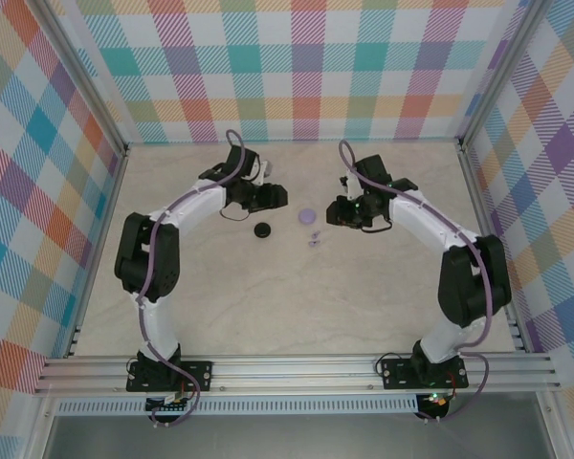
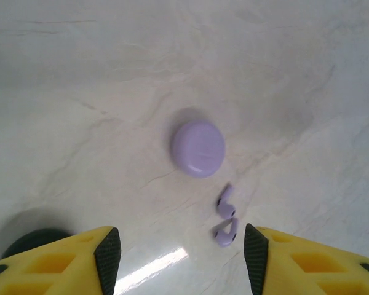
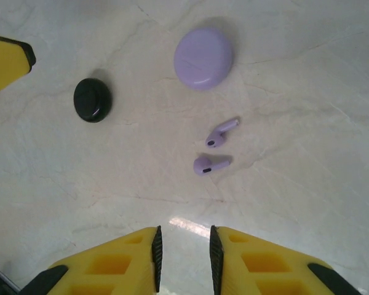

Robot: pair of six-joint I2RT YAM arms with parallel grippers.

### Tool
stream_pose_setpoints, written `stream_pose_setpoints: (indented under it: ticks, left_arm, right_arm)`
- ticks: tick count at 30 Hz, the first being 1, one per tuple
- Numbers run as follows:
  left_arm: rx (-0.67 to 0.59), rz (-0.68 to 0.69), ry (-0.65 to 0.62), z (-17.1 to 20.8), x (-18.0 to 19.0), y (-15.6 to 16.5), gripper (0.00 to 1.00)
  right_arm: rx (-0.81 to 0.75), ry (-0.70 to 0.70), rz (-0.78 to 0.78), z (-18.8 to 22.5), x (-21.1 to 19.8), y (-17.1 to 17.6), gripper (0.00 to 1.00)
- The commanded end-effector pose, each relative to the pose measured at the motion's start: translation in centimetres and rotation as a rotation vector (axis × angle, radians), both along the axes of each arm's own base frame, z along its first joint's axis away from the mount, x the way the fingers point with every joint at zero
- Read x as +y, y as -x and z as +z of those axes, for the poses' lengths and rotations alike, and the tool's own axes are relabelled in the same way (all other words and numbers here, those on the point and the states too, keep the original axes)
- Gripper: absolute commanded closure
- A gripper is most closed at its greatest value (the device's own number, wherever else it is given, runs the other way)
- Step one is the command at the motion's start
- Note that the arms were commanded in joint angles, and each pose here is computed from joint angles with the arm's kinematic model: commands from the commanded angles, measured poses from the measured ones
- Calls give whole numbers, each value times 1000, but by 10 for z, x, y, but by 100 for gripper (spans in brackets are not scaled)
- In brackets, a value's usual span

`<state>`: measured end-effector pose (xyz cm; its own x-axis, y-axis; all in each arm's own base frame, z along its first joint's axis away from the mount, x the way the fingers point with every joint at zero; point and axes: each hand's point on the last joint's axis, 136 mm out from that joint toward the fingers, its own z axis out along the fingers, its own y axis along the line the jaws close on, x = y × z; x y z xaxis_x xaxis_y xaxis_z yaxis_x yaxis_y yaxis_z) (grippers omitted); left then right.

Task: Insert the wireless bluetooth earbuds into the charging case

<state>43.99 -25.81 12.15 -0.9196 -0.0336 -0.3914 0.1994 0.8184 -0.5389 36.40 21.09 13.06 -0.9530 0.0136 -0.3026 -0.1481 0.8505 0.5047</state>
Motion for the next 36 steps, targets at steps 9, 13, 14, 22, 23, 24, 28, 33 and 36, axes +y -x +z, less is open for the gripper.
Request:
stream_pose_setpoints:
  ticks: [9,13,14,22,23,24,28,33,36]
  left_arm:
    - [97,-25,110,-28,-40,-36,46]
    - [114,-38,138,-37,-49,-45,46]
    - [117,-42,141,-40,-52,-46,46]
    - [142,-78,182,-57,-68,-57,45]
    - [148,-83,184,-59,-70,-57,45]
    - [150,-87,184,-61,-71,-57,45]
    - [160,-98,176,-68,-75,-58,45]
    - [182,-123,188,-69,-82,-51,49]
    - [191,-132,186,-68,-81,-44,53]
  right_arm:
    - [137,-71,-19,-40,10,-42,66]
    - [179,-84,-12,-54,14,-49,68]
    - [185,-86,-10,-57,15,-51,69]
    - [257,-102,-17,-79,21,-66,73]
    - [265,-103,-18,-81,22,-67,73]
    - [270,-103,-17,-83,23,-68,73]
    - [288,-88,-24,-90,22,-72,74]
    - [315,-91,-29,-97,25,-77,76]
    - [326,-96,-30,-100,27,-79,76]
